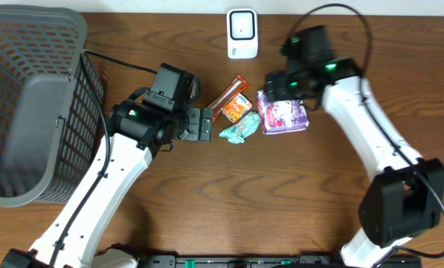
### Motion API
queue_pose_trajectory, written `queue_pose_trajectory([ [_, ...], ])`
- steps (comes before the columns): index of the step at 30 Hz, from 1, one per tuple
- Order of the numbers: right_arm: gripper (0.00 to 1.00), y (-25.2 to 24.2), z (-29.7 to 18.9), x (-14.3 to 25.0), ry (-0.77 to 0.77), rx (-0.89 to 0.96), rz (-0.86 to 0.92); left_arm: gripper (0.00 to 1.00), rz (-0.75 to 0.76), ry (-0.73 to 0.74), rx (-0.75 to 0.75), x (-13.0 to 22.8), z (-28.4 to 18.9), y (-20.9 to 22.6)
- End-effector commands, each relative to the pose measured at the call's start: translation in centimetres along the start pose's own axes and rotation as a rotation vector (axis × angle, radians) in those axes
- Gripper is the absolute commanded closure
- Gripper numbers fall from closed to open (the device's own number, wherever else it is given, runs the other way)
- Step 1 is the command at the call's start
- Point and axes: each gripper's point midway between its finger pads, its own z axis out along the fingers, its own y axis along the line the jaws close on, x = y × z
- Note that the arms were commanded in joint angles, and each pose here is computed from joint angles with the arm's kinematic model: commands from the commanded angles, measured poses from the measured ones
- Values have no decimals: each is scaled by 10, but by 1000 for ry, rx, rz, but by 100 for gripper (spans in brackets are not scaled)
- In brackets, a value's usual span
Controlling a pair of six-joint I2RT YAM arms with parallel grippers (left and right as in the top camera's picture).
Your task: Scan the item barcode
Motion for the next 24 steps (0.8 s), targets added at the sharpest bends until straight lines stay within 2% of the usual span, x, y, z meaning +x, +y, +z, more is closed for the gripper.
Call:
queue_pose_trajectory([
  [1,18,-14,13,0,-39,259,-2,2,-2,5,5,0,0,0],
  [7,18,-10,43,15,-26,498,-136,2,-2,5,5,0,0,0],
  [15,23,-2,89,41,42,557,-209,2,-2,5,5,0,0,0],
  [24,46,-28,89,42,45,659,-161,2,-2,5,5,0,0,0],
])
